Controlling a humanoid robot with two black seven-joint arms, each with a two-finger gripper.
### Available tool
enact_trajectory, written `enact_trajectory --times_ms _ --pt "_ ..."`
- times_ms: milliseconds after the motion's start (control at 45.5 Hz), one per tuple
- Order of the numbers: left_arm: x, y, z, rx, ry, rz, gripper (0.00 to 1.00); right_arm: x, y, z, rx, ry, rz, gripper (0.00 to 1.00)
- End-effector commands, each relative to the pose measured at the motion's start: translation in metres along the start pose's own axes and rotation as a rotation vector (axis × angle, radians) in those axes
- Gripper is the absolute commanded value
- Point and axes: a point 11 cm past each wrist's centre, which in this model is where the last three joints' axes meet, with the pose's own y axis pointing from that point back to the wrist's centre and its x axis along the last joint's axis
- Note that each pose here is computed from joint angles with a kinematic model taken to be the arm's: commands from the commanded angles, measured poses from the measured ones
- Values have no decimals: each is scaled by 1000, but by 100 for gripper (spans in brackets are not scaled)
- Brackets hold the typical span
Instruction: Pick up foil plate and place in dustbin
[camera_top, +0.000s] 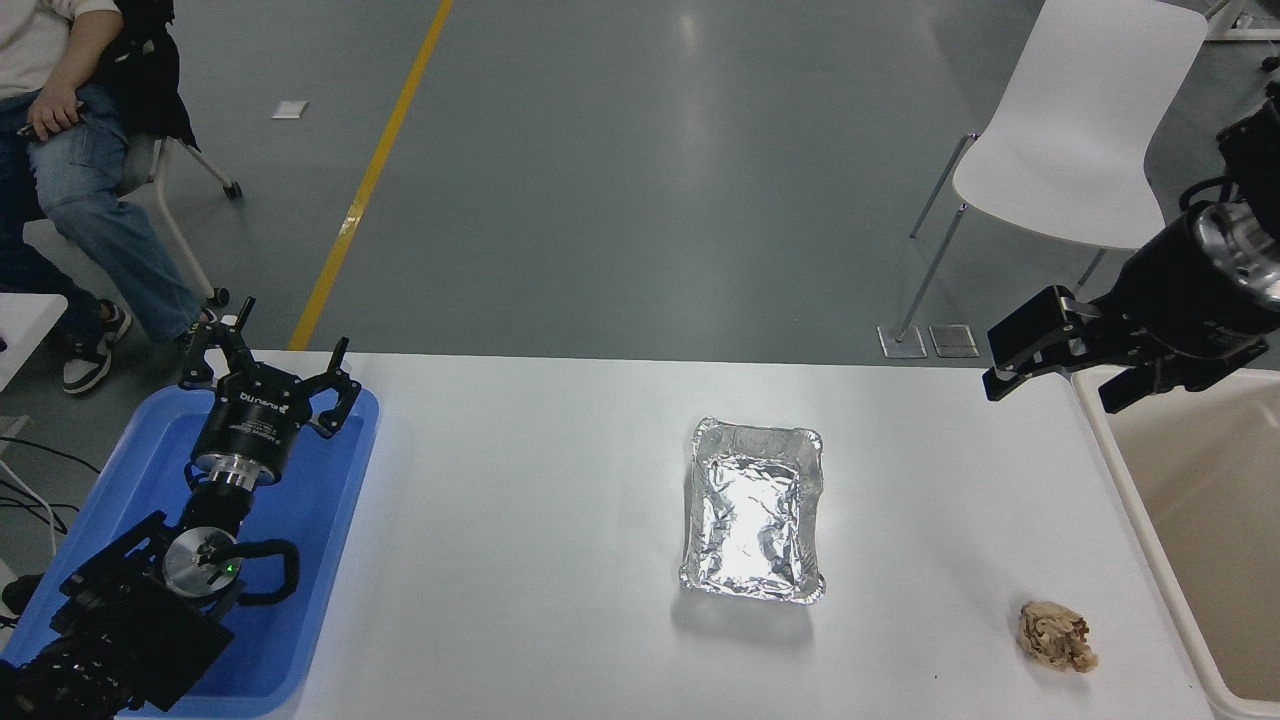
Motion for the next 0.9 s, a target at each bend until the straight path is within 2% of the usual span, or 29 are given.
enact_trajectory --times_ms 0,879 --pt "0 0 0 0 0 -1 100 -1 -1 -1 1 2 -4 100" --pt "0 0 0 0 0 -1 100 2 -4 -7 -19 27 -11 100"
